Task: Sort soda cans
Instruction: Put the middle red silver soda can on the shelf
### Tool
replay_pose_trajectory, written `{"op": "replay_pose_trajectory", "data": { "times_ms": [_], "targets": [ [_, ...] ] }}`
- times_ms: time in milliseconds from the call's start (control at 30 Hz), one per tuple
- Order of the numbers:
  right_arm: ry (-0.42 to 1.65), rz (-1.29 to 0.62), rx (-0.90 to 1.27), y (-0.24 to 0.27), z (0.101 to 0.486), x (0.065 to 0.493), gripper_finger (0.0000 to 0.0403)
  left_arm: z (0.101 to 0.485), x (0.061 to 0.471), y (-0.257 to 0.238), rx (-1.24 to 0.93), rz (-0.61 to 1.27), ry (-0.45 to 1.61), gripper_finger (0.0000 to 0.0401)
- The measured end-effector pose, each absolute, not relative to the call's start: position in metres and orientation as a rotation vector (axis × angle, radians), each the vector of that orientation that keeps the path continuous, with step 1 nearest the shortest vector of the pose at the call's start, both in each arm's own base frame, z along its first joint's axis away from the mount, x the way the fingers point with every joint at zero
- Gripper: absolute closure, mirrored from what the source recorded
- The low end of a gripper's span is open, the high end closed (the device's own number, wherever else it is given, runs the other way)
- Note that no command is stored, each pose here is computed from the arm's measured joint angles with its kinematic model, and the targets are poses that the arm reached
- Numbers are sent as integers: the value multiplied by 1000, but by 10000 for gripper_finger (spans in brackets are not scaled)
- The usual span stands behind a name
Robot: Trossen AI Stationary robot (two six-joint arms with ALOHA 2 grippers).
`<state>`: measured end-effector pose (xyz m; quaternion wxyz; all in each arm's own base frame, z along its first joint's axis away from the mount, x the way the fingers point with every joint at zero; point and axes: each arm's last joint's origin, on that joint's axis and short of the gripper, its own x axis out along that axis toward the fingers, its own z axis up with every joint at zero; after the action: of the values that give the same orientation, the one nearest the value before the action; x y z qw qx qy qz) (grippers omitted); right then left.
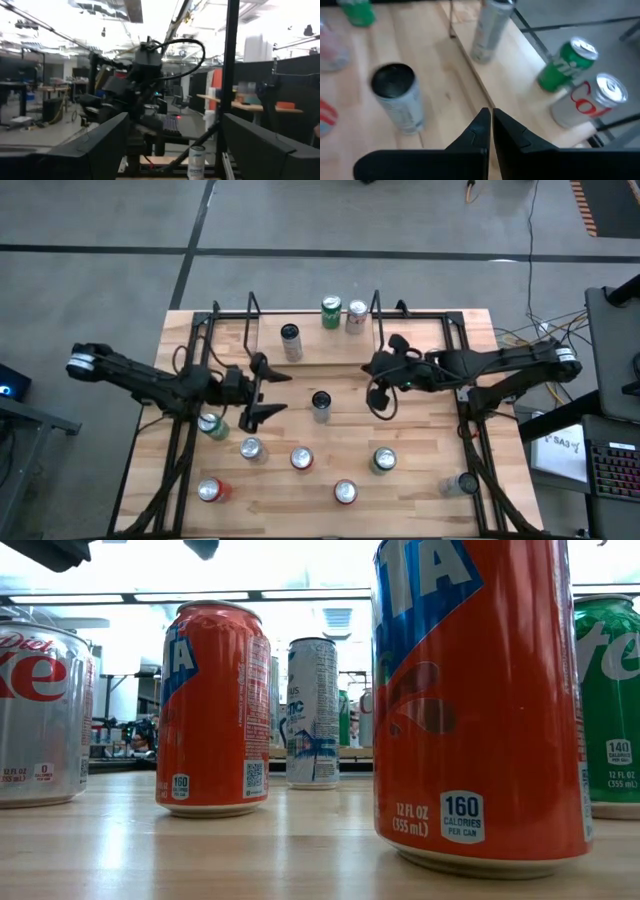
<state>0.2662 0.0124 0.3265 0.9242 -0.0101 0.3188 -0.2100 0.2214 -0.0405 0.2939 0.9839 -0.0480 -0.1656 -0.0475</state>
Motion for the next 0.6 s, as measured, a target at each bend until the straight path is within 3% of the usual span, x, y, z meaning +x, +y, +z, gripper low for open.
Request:
{"op": "replay_pose_trajectory", "data": {
  "times_ms": [267, 600],
  "targets": [
    [647, -505, -22, 3, 298, 270, 394, 297, 250, -48, -111, -91, -231, 97],
    [571, -615, 42, -43, 318, 273, 394, 312, 264, -50, -26, -37, -154, 97]
  ]
}}
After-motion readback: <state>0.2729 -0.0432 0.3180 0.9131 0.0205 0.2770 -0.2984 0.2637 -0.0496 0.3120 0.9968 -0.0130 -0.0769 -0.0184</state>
